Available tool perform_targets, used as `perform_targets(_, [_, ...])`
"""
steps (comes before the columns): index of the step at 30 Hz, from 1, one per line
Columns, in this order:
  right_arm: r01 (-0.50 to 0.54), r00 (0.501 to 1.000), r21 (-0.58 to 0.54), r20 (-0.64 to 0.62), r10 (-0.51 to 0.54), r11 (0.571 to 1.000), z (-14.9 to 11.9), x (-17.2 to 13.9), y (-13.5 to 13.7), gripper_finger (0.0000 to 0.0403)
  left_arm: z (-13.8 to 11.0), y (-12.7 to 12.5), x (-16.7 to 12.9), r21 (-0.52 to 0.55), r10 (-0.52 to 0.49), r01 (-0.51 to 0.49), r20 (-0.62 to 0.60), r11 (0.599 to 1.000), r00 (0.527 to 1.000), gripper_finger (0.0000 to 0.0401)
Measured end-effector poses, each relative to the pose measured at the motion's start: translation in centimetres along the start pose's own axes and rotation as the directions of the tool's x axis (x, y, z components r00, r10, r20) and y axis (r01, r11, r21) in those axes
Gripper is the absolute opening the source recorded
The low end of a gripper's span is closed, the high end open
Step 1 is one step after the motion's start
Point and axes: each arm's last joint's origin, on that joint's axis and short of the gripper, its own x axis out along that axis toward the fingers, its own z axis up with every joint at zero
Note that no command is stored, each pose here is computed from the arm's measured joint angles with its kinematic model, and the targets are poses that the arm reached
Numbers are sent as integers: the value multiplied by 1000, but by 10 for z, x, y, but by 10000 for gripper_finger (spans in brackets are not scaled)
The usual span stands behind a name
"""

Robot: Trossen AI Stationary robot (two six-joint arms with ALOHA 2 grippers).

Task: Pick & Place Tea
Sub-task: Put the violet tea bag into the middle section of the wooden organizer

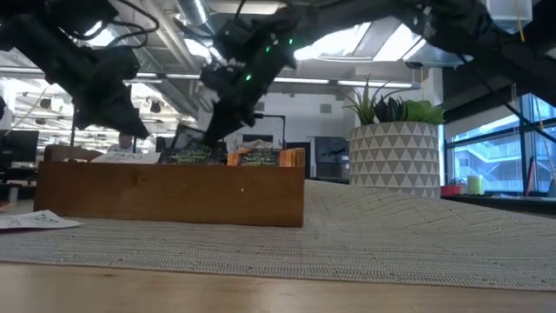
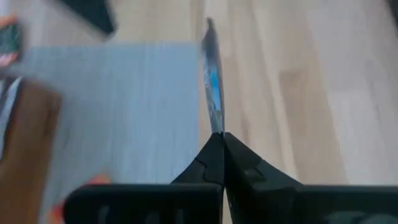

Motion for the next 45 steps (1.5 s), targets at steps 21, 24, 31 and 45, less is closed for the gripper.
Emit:
perform_targets(21, [31,1000,-23,-1,-31,999,-30,-85,141,1,-5,-13,-13,68,-99,96,46,993,994,13])
perform_targets(24, [22,977,53,209,-33,998,-38,-111,155,2,-5,-16,-14,71,-99,94,75,993,992,12])
perform_targets(31, [-162,835,116,546,73,980,-72,-123,189,3,-3,-20,-16,57,-116,110,124,992,985,8])
perform_targets(45, [-251,612,58,783,112,966,-117,-112,193,4,10,-61,-20,257,-409,343,273,903,871,8])
